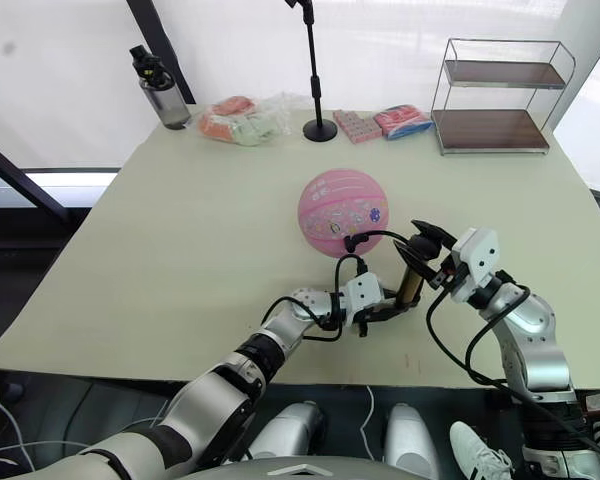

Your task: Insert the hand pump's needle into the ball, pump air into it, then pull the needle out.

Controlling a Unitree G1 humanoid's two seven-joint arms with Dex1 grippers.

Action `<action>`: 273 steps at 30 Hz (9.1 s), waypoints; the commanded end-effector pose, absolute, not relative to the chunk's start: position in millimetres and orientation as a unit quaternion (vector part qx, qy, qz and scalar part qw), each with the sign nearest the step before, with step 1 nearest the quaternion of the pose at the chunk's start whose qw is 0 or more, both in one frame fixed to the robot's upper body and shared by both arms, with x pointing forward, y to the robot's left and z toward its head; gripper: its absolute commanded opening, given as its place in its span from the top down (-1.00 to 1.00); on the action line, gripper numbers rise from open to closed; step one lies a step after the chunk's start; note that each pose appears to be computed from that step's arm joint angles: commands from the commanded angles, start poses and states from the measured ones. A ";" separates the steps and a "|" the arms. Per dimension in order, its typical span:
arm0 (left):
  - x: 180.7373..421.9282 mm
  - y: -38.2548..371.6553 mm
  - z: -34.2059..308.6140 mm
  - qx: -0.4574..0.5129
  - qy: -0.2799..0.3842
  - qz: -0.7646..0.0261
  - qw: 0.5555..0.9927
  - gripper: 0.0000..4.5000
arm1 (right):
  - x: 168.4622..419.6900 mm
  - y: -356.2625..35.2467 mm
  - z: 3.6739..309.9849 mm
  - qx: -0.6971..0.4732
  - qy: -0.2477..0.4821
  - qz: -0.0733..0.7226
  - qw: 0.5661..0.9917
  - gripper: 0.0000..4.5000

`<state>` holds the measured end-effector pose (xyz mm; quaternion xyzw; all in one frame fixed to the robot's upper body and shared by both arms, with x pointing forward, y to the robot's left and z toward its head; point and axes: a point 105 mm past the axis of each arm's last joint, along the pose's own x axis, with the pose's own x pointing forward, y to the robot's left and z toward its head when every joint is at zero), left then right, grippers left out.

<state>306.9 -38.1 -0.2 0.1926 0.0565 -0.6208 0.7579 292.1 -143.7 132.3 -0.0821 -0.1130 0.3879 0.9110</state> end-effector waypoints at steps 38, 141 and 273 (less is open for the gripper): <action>283.2 -25.5 -41.0 0.216 0.135 -0.642 0.723 0.52 | 271.5 -174.0 314.6 -0.091 -0.237 0.430 0.866 0.10; 283.3 -20.7 -42.5 0.216 0.139 -0.639 0.725 0.52 | 278.2 -165.5 199.4 -0.016 -0.082 0.458 0.885 0.10; 276.9 91.6 143.6 0.125 -0.051 -0.608 0.783 -1.00 | 275.3 -188.1 123.9 -0.269 -0.126 0.410 0.862 -0.94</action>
